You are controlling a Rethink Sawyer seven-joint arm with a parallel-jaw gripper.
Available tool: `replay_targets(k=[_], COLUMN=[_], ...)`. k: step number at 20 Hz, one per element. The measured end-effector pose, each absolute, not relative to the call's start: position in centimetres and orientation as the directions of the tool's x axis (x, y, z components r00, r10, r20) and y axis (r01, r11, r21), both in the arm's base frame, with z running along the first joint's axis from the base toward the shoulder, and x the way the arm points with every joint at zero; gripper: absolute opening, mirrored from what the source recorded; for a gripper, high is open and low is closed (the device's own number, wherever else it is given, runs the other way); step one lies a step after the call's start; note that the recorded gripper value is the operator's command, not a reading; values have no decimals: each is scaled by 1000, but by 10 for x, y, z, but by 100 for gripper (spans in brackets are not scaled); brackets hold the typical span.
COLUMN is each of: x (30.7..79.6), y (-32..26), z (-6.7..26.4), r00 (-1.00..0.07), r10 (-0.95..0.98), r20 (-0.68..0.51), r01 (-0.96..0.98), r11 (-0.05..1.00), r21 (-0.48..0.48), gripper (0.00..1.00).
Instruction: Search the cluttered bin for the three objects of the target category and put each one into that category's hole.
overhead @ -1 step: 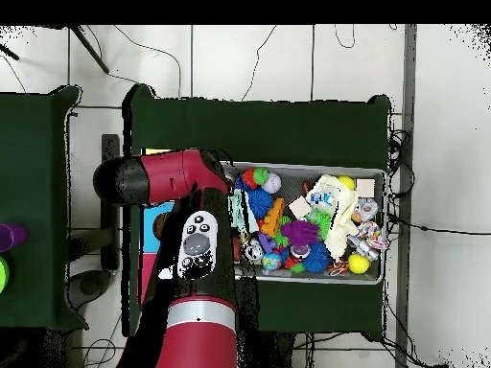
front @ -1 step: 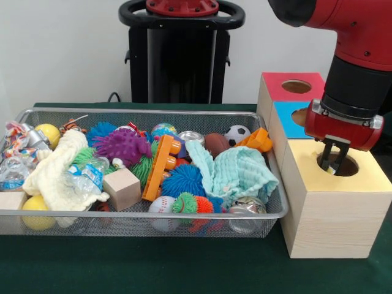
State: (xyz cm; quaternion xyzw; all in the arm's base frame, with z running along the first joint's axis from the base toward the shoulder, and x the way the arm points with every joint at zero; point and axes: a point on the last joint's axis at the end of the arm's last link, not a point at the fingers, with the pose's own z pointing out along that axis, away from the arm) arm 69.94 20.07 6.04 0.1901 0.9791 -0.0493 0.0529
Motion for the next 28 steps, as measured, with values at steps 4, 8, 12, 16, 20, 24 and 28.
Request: replay_targets(k=[4,8,12,16,20,24,28], x=[699,699,699,698,700,704,708], y=[201,201,201,200,198,198,199], z=[61,61,61,62,66,71,77], r00=[-922,-922,-922,-922,-922,-920,-917], r10=[367,367,367,371,380,390,398], r20=[-121,-121,-120,-106,-77,-31,9], r01=[377,377,377,380,386,392,395], r11=[923,923,923,921,918,914,912], r21=[-76,-76,-77,-82,-91,-103,-115], gripper=[0,0,0,0,0,0,0])
